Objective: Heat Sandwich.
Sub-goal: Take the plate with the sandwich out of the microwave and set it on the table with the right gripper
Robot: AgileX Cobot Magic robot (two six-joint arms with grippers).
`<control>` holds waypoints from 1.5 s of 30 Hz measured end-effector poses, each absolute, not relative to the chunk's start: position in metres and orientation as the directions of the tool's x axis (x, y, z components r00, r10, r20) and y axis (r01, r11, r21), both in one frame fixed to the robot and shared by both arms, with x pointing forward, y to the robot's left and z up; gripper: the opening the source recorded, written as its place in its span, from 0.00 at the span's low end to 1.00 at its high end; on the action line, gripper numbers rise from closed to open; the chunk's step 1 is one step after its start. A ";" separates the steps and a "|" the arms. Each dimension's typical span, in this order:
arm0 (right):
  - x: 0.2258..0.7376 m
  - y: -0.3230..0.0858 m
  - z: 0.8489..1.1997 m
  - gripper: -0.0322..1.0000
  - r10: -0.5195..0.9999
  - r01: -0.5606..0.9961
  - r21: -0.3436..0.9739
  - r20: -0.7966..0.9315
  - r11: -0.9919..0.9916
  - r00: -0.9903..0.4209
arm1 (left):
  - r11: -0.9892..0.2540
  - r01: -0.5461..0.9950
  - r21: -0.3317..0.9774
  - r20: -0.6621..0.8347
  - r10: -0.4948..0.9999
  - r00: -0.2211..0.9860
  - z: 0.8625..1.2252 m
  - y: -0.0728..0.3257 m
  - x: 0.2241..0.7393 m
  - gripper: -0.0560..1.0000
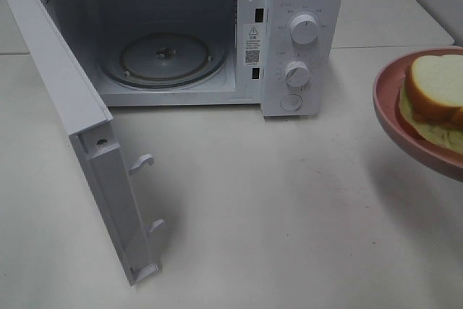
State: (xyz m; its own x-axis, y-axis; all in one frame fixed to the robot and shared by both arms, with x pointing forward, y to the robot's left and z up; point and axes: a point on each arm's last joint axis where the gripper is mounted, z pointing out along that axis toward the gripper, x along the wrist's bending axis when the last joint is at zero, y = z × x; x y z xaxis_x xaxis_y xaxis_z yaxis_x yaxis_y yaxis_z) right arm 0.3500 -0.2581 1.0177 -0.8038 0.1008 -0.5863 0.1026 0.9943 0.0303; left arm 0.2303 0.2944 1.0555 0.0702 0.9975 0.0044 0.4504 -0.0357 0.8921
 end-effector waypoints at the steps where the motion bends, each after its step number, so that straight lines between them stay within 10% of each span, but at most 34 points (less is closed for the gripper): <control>1: 0.350 -0.259 1.018 0.14 0.117 0.121 0.033 -0.586 0.992 -0.801 | -0.036 0.450 0.892 0.004 0.998 0.070 1.056 0.294 0.230 0.97; 45: 0.405 -0.242 1.003 0.14 0.726 0.839 0.141 -0.588 0.526 -0.356 | -0.036 0.450 0.892 0.004 0.998 0.070 1.056 0.294 0.230 0.97</control>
State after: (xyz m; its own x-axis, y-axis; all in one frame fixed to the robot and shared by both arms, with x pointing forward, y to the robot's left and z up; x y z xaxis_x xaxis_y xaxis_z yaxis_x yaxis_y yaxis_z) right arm 0.4048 -0.2422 1.0032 -0.3561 0.7262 -0.5881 0.8390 0.5256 0.1409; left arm 0.2303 0.2944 1.0555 0.0702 0.9975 0.0044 0.4504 -0.0357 0.8921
